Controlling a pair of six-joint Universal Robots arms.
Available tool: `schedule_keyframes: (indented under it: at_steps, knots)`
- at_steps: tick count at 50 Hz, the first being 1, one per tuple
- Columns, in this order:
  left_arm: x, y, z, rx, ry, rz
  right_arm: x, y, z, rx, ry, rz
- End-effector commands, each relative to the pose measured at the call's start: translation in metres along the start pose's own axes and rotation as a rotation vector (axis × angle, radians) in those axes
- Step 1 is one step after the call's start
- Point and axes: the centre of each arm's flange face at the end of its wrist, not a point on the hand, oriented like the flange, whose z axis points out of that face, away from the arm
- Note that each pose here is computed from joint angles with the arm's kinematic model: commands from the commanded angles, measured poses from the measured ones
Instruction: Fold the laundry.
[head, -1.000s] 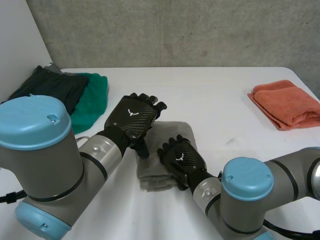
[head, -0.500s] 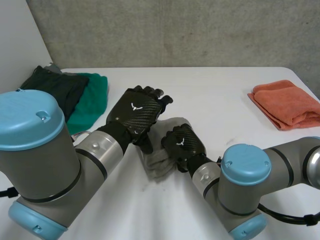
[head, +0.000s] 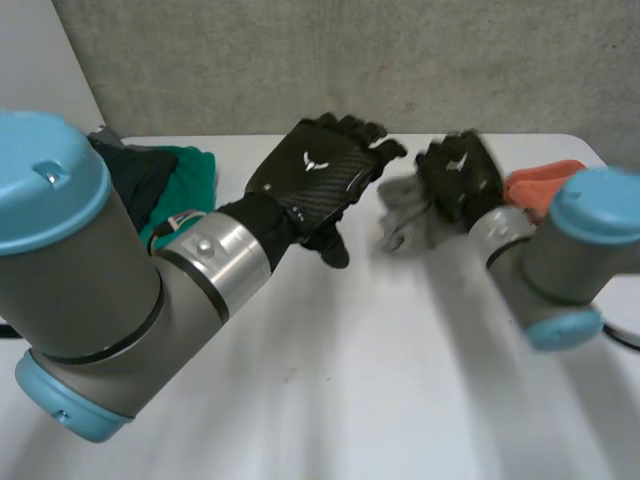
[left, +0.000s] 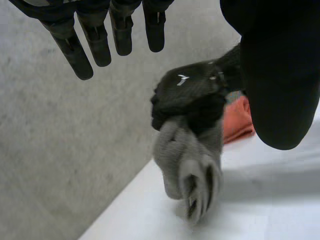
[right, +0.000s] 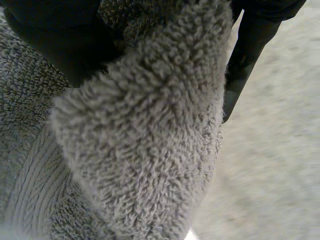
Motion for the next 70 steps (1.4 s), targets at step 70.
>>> schedule_keyframes:
  at_steps: [70]
  knots:
    - [0.044,0.005,0.006,0.003,0.144,-0.03,0.3,0.153,-0.045,-0.462,0.639,-0.339]
